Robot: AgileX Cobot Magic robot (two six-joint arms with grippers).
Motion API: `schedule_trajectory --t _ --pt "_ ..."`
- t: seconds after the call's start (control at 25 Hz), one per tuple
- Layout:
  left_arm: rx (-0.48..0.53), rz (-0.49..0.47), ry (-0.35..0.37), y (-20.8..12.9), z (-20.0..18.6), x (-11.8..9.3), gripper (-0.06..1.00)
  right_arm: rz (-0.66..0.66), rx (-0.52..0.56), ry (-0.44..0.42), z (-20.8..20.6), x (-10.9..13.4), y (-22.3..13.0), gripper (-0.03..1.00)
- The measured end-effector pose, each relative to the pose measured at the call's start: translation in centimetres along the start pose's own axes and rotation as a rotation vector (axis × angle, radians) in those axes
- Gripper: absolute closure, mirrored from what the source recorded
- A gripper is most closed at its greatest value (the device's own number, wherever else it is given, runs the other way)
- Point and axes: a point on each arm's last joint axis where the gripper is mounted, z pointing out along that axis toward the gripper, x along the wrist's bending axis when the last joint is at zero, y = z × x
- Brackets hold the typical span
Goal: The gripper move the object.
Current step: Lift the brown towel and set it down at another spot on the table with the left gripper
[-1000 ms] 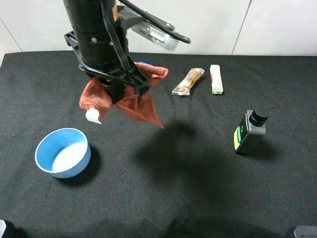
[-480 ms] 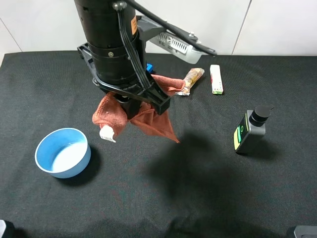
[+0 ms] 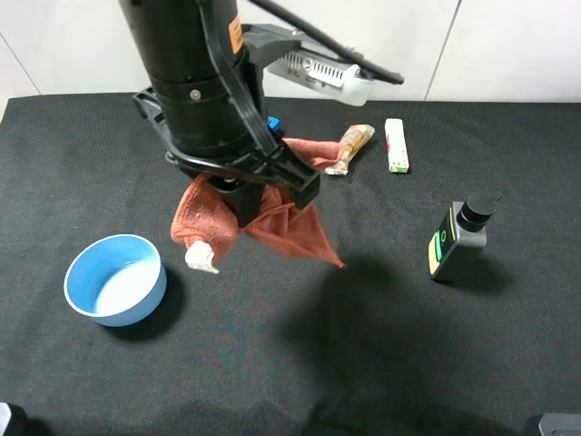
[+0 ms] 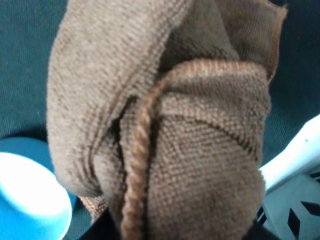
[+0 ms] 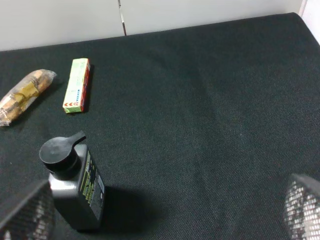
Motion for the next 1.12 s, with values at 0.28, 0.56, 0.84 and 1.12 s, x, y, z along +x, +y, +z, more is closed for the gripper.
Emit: schedule_trajectory --t 0.28,0.56,0.84,1.12 --pt "0.059 -0.015 0.025 -1.0 1.5 0.4 0.69 0.006 0.001 0.010 0.0 0.1 0.0 0.27" --pt "0.107 -0.027 0.074 -1.8 2.9 1.0 0.69 0.009 0.001 0.015 0.0 0.1 0.0 0.27" --pt "0.157 -0.050 0.105 -2.7 4.2 1.5 0.69 0.010 0.002 0.017 0.0 0.2 0.0 0.27" --pt "0.191 -0.053 0.129 -2.0 6.2 1.5 0.69 0.011 0.002 0.018 0.0 0.2 0.0 0.27"
